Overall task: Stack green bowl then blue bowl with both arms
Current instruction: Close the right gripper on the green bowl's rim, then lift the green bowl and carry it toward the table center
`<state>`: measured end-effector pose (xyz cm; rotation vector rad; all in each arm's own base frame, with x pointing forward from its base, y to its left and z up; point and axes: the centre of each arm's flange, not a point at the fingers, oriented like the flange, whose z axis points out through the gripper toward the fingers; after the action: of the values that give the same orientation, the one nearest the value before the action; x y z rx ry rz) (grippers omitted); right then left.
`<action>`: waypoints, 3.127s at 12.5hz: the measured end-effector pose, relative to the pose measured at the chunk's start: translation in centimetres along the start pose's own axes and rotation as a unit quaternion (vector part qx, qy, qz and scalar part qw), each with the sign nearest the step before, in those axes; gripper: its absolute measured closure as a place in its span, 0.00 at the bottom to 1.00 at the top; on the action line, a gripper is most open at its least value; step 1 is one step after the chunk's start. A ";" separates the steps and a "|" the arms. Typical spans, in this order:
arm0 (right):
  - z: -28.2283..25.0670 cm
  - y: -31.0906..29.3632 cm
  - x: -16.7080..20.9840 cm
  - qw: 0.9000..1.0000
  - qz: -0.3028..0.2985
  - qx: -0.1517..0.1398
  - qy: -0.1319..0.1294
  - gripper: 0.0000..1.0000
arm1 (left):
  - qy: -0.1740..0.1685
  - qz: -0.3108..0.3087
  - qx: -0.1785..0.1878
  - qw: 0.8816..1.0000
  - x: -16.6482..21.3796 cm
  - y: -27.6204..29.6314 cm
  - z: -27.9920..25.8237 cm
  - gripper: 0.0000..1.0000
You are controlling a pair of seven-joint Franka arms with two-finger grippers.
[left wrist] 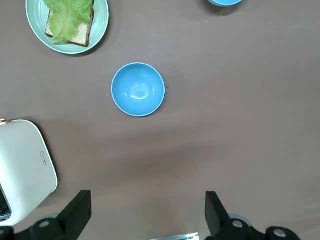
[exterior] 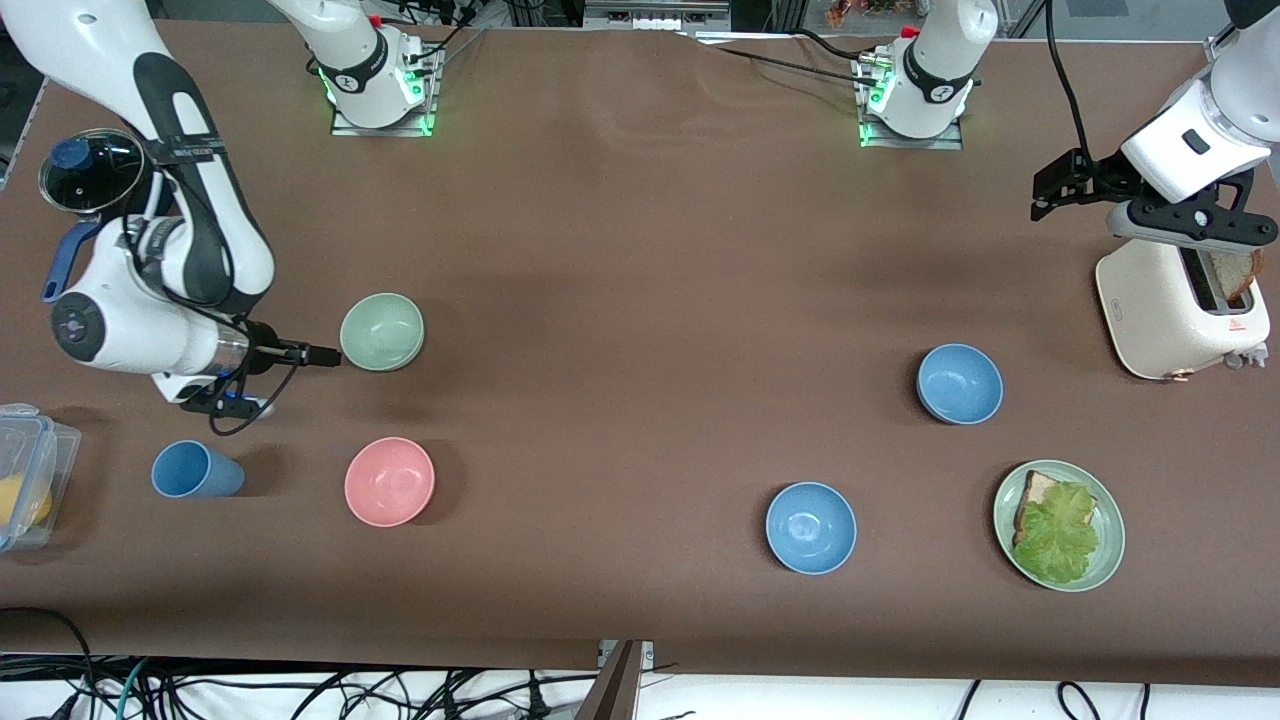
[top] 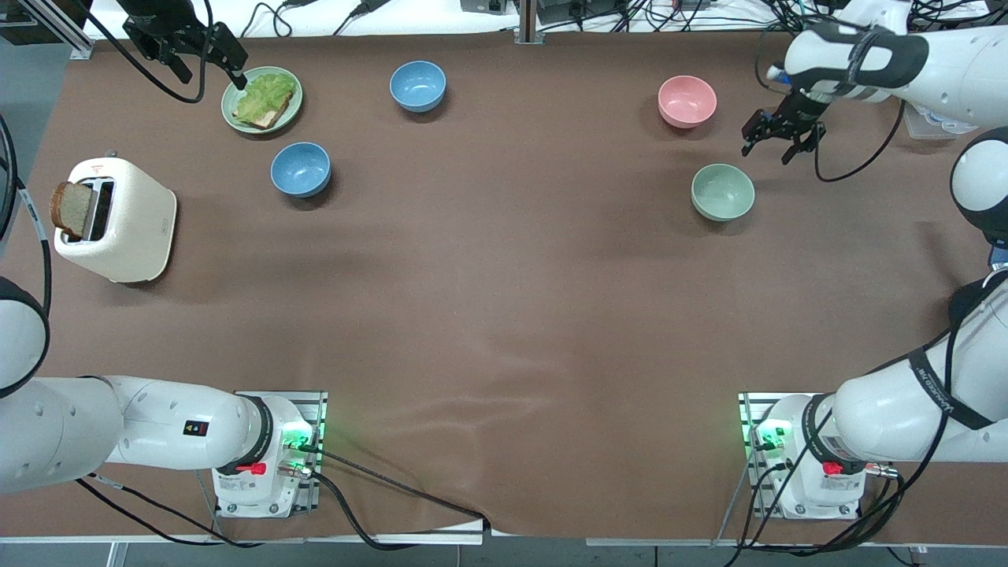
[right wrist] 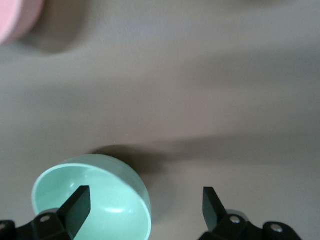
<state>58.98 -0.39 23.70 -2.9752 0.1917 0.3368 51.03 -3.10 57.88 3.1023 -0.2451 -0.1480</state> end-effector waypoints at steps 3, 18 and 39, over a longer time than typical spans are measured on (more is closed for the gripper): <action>2.9 -0.3 -1.4 1.000 0.000 -0.003 -0.005 0.00 | 0.000 0.000 0.000 1.000 0.0 0.0 0.0 0.00; 4.3 -2.0 -3.1 1.000 -0.004 0.000 0.017 0.94 | 0.013 0.008 0.003 1.000 0.0 0.8 -1.5 0.00; 9.8 -46.6 -11.0 0.989 0.111 0.094 0.018 0.94 | 0.002 -0.007 0.002 1.000 2.7 -0.8 -2.7 0.00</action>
<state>52.92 48.12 22.61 -2.7796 0.5298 0.2713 54.09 -2.65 60.24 3.1086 -0.2253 -0.1431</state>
